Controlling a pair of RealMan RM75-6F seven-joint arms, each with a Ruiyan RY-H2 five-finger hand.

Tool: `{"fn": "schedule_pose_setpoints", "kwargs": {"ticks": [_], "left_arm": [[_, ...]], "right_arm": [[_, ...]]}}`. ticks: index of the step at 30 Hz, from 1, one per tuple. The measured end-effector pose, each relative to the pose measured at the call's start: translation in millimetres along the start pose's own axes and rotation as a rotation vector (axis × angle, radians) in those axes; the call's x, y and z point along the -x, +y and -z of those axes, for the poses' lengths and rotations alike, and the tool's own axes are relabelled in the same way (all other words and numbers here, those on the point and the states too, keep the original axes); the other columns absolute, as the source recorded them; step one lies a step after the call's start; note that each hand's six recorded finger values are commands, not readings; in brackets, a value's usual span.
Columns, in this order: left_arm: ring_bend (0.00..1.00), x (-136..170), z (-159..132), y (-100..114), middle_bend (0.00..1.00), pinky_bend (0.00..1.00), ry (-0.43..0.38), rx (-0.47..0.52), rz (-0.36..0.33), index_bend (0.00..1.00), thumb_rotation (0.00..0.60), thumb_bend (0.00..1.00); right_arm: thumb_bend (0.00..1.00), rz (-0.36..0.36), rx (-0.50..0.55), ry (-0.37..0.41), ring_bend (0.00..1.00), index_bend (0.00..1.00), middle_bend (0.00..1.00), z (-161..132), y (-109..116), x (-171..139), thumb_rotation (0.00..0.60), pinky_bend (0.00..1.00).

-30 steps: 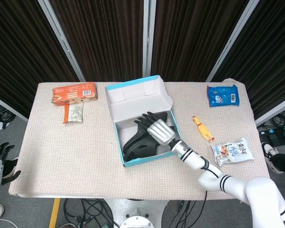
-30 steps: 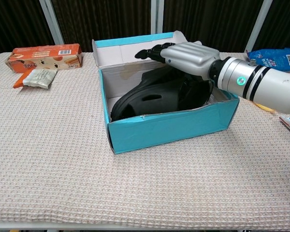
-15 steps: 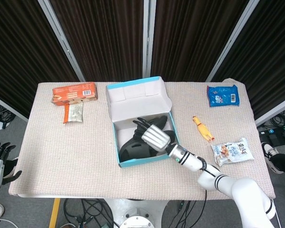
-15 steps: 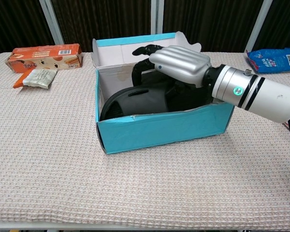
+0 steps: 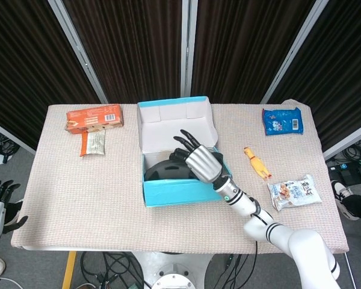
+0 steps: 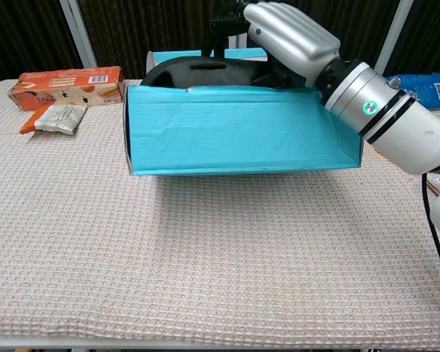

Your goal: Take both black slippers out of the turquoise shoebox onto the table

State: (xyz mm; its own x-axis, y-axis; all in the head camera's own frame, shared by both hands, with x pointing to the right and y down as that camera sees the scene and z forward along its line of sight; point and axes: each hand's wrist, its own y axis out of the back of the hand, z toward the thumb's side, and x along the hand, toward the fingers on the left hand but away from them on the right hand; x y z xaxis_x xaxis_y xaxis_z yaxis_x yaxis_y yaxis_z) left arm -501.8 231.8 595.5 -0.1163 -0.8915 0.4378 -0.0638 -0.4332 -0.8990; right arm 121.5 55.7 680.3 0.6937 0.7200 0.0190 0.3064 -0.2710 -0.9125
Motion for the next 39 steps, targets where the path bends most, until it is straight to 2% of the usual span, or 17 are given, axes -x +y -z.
{"fn": "schedule_pose_setpoints", "kwargs": {"ticks": [5,9,15,19,23,29,32,36,39], "left_arm": [[0.04,0.9,0.3,0.0,0.11,0.06,0.001,0.007,-0.003,0.19,0.600,0.16],[0.04,2.0,1.4,-0.6,0.11,0.06,0.002,0.007,0.001,0.19,0.600,0.16],[0.04,3.9,2.6,-0.9,0.11,0.06,0.005,0.012,0.002,0.19,0.600,0.16],[0.04,5.0,4.3,-1.1,0.11,0.06,0.008,0.013,0.003,0.19,0.600,0.16],[0.04,5.3,4.7,-0.9,0.11,0.06,0.005,0.014,0.000,0.19,0.600,0.16],[0.04,4.7,3.2,0.1,0.11,0.06,-0.006,0.018,-0.009,0.19,0.600,0.16],[0.04,4.4,2.8,0.2,0.11,0.06,-0.011,0.017,-0.010,0.19,0.600,0.16],[0.04,2.7,-1.4,0.5,0.11,0.06,-0.025,0.019,-0.014,0.19,0.600,0.16],[0.04,0.5,-5.4,1.5,0.11,0.06,-0.037,0.019,-0.017,0.19,0.600,0.16]], "right_arm": [[0.63,-0.019,-0.117,0.022,0.13,0.59,0.46,-3.0,-4.8,0.5,0.600,0.00],[0.63,-0.062,-0.266,0.087,0.13,0.59,0.46,-11.5,-17.5,1.1,0.600,0.00],[0.63,-0.099,-0.414,0.171,0.13,0.59,0.46,-25.0,-35.3,3.3,0.600,0.00],[0.63,-0.071,-0.428,0.164,0.13,0.59,0.46,-28.2,-33.1,6.7,0.600,0.00],[0.63,-0.016,-0.401,0.130,0.13,0.59,0.46,-24.4,-19.4,7.5,0.600,0.00],[0.63,0.075,-0.342,0.039,0.13,0.58,0.46,-2.5,16.0,-2.8,0.600,0.00],[0.62,0.098,-0.317,-0.044,0.13,0.58,0.46,21.9,37.8,-18.9,0.600,0.00],[0.62,0.094,-0.261,-0.220,0.13,0.56,0.46,71.4,68.4,-51.7,0.600,0.00],[0.61,0.058,-0.185,-0.352,0.12,0.53,0.43,104.1,76.2,-73.9,0.600,0.00]]}}
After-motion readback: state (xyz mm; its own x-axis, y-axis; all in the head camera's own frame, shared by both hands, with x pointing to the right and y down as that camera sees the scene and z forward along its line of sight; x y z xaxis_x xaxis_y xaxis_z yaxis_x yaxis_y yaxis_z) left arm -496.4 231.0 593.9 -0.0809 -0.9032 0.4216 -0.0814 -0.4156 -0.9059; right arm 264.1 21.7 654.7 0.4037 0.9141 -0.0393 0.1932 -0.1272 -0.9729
